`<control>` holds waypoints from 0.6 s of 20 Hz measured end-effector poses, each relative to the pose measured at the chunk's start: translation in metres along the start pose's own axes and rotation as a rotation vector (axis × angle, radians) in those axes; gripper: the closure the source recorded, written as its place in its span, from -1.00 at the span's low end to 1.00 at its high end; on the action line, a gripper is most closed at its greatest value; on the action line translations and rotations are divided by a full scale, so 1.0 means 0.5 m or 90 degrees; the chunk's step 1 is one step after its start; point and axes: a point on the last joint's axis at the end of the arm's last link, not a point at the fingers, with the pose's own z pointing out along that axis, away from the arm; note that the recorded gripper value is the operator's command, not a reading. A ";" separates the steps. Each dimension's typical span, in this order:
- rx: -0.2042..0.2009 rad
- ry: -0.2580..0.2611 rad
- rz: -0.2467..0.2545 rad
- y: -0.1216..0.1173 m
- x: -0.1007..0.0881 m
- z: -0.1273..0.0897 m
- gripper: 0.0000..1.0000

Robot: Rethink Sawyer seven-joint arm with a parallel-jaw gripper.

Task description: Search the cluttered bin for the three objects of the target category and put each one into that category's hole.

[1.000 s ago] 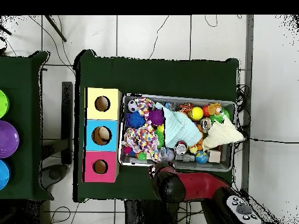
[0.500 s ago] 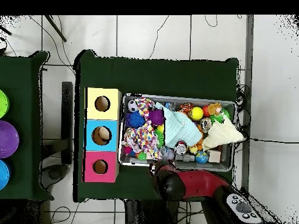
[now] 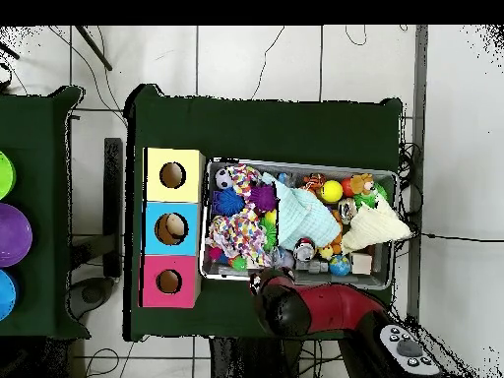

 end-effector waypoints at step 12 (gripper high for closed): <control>-0.002 -0.002 -0.003 0.004 -0.003 0.000 -1.00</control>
